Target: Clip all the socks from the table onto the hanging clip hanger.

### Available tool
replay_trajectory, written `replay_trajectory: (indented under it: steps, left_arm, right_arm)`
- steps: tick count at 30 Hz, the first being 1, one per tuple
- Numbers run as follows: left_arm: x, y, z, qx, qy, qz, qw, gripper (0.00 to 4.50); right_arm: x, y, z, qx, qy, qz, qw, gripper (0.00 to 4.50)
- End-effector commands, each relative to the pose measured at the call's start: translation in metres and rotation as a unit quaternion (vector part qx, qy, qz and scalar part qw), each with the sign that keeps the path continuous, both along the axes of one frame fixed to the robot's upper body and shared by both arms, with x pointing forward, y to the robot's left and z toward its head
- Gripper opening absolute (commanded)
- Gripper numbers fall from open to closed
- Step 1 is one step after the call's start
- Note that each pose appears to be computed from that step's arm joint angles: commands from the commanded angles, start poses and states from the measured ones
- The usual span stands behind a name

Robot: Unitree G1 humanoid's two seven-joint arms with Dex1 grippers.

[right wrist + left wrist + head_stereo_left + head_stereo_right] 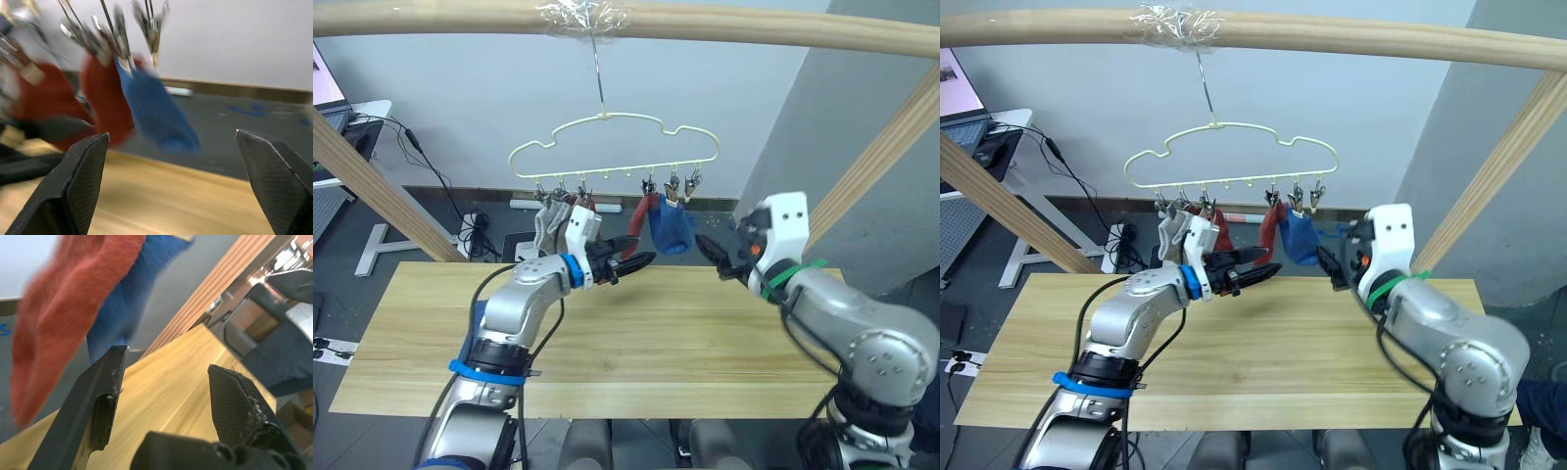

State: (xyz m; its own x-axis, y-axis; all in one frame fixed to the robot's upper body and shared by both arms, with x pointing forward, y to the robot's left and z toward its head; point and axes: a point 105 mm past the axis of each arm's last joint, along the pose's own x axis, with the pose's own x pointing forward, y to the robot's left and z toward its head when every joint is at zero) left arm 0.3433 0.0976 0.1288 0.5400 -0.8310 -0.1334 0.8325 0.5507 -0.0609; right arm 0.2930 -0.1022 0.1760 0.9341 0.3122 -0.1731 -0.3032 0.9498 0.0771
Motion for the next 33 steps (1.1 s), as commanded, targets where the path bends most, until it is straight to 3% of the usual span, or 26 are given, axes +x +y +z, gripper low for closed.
replay_trajectory:
  steps: [1,2,7,11,33]
  left_arm:
    - [-0.009,0.004,0.033,-0.025,-0.056,-0.024,0.998,3.02]
    - [-0.011,0.005,0.038,-0.029,-0.065,-0.028,0.997,3.02]
    - [-0.022,0.009,0.066,-0.054,-0.104,-0.054,0.992,3.02]
    - [-0.027,0.007,0.081,-0.061,-0.127,-0.072,0.987,3.02]
    - [-0.036,0.001,0.100,-0.081,-0.152,-0.073,0.982,3.02]
  right_arm:
    - [0.001,0.008,0.022,0.007,-0.089,-0.021,0.996,3.35]
    - [0.004,0.008,0.024,0.000,-0.102,-0.030,0.994,3.02]
    - [0.016,0.008,0.037,-0.012,-0.163,-0.061,0.985,3.02]
    - [0.024,0.013,0.041,-0.007,-0.180,-0.070,0.981,1.82]
    - [0.071,0.031,0.046,0.014,-0.188,-0.088,0.978,1.82]
